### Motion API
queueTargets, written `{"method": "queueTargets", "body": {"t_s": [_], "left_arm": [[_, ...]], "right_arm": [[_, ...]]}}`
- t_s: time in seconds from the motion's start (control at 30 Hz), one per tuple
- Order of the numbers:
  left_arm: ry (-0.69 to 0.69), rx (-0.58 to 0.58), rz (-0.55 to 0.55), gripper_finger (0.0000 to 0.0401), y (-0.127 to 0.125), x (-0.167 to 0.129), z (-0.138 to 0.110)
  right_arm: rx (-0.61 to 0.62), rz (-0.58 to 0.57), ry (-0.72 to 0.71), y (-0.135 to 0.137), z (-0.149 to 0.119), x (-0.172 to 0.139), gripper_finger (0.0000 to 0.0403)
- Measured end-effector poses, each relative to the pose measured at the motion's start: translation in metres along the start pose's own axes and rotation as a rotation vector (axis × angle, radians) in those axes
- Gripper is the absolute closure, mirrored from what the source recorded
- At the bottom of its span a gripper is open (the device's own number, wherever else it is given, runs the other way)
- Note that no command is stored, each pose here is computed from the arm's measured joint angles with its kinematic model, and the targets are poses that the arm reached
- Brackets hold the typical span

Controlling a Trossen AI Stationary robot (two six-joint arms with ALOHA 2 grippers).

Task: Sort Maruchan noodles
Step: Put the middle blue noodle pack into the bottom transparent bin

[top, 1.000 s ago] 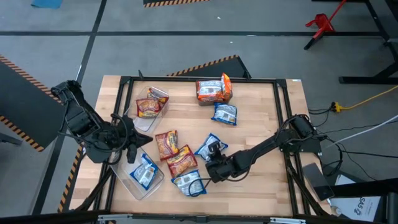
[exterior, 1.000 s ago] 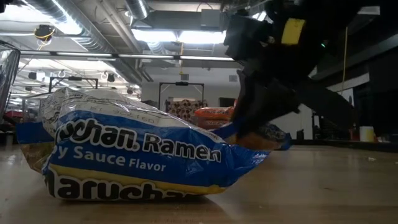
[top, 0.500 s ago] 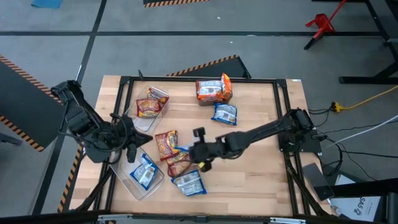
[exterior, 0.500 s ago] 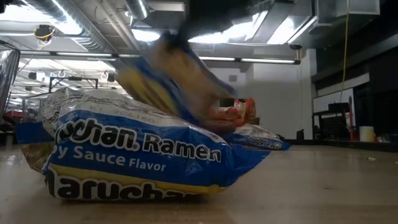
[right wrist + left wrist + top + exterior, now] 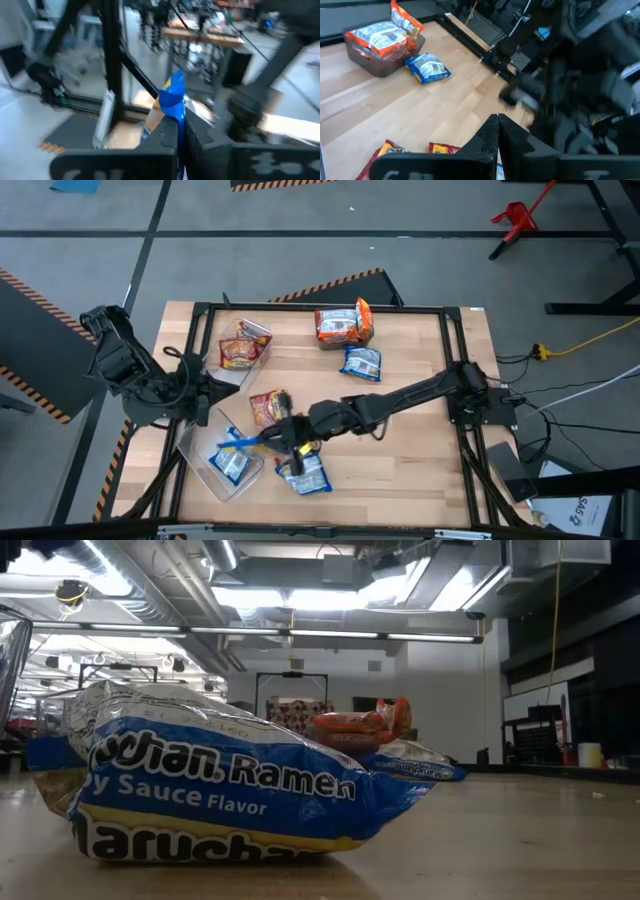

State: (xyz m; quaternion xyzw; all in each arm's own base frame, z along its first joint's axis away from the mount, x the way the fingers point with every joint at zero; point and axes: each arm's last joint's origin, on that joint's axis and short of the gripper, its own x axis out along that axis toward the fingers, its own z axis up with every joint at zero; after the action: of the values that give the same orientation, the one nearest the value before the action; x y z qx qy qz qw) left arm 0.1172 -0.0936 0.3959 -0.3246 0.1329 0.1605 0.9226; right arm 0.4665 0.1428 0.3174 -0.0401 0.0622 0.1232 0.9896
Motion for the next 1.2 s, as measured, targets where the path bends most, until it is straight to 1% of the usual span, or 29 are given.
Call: {"method": "queueTargets", "body": {"t_s": [0.1, 0.3, 0.43, 0.53, 0.67, 0.97, 1.1, 1.2], "left_arm": [[-0.006, 0.005, -0.005, 0.0401, 0.002, -0.002, 0.002], [-0.033, 0.007, 0.0, 0.0401, 0.005, -0.004, 0.006], [-0.057, 0.011, 0.013, 0.0401, 0.006, -0.005, 0.007], [-0.059, 0.01, 0.013, 0.0401, 0.006, -0.005, 0.007], [-0.059, 0.01, 0.014, 0.0401, 0.006, -0.005, 0.007], [-0.058, 0.011, 0.014, 0.0401, 0.006, -0.005, 0.007], [-0.058, 0.028, 0.014, 0.0401, 0.006, -0.005, 0.007], [-0.058, 0.034, 0.014, 0.0401, 0.006, -0.005, 0.007]], "right_arm": [[0.008, 0.084, -0.029, 0.004, -0.008, 0.021, 0.0403], [0.025, 0.206, -0.093, 0.009, -0.009, 0.059, 0.0403], [0.052, 0.283, -0.117, 0.014, -0.018, 0.082, 0.0403], [0.077, 0.295, -0.114, 0.016, -0.032, 0.096, 0.0403], [0.12, 0.289, -0.059, 0.013, -0.058, 0.109, 0.0403], [0.274, 0.293, 0.018, -0.019, -0.091, 0.121, 0.0403], [0.38, 0.309, 0.048, -0.034, -0.101, 0.123, 0.0403], [0.445, 0.322, 0.11, -0.04, -0.109, 0.124, 0.0403]]}}
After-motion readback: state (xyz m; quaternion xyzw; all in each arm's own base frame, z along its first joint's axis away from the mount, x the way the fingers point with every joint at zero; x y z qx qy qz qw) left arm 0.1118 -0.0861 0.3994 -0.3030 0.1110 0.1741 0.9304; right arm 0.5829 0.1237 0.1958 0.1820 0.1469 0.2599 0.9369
